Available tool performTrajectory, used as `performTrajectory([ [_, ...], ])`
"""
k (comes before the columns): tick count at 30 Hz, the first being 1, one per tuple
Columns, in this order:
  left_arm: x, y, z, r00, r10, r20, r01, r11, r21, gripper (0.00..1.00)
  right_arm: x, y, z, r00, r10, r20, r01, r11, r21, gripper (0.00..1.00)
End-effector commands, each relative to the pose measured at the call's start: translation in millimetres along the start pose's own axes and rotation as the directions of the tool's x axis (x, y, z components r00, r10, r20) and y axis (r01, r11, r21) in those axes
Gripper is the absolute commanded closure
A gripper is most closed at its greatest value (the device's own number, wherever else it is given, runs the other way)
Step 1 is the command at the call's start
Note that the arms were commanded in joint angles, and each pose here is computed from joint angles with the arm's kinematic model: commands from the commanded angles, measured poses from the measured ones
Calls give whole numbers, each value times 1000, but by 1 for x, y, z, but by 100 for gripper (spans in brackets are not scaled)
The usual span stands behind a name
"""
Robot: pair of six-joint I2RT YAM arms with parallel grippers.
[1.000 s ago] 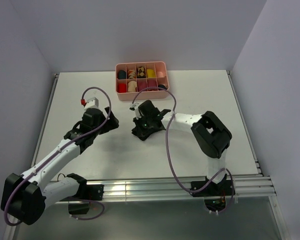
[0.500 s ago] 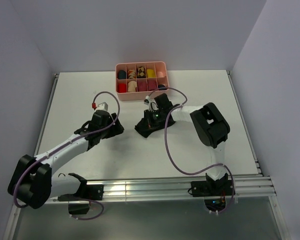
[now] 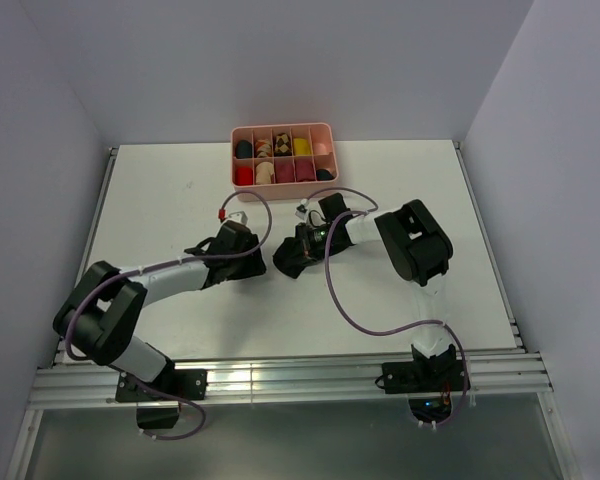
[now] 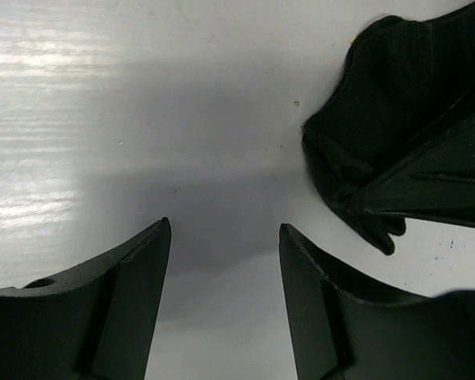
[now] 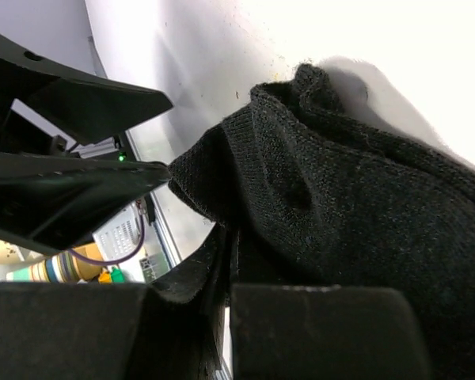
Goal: Roll the socks
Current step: Roll the sock at the center of the board.
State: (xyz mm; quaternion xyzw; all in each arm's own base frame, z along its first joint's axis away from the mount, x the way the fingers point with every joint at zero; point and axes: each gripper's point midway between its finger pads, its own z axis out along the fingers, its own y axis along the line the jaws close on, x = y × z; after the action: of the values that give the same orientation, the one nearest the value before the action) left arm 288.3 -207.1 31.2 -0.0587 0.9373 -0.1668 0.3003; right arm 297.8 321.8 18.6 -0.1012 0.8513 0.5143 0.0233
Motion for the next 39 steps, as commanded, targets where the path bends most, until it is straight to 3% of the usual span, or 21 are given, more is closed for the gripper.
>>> performTrajectory([
  [1,-16,-26,7,998,41,47,-44,997,61,38,-4,-9,-1,1000,1,9,-1,1000,19,100],
  [12,-14,-39,27,998,55,9,-56,996,73,39,-4,-11,-3,1000,13,7,-13,1000,18,95],
  [27,-7,-39,49,999,25,-31,-24,998,51,40,-6,-7,-4,1000,-4,18,4,1000,14,72],
  [39,25,-14,59,990,13,-144,-20,999,-43,48,-13,5,-12,994,-66,84,65,998,22,62],
])
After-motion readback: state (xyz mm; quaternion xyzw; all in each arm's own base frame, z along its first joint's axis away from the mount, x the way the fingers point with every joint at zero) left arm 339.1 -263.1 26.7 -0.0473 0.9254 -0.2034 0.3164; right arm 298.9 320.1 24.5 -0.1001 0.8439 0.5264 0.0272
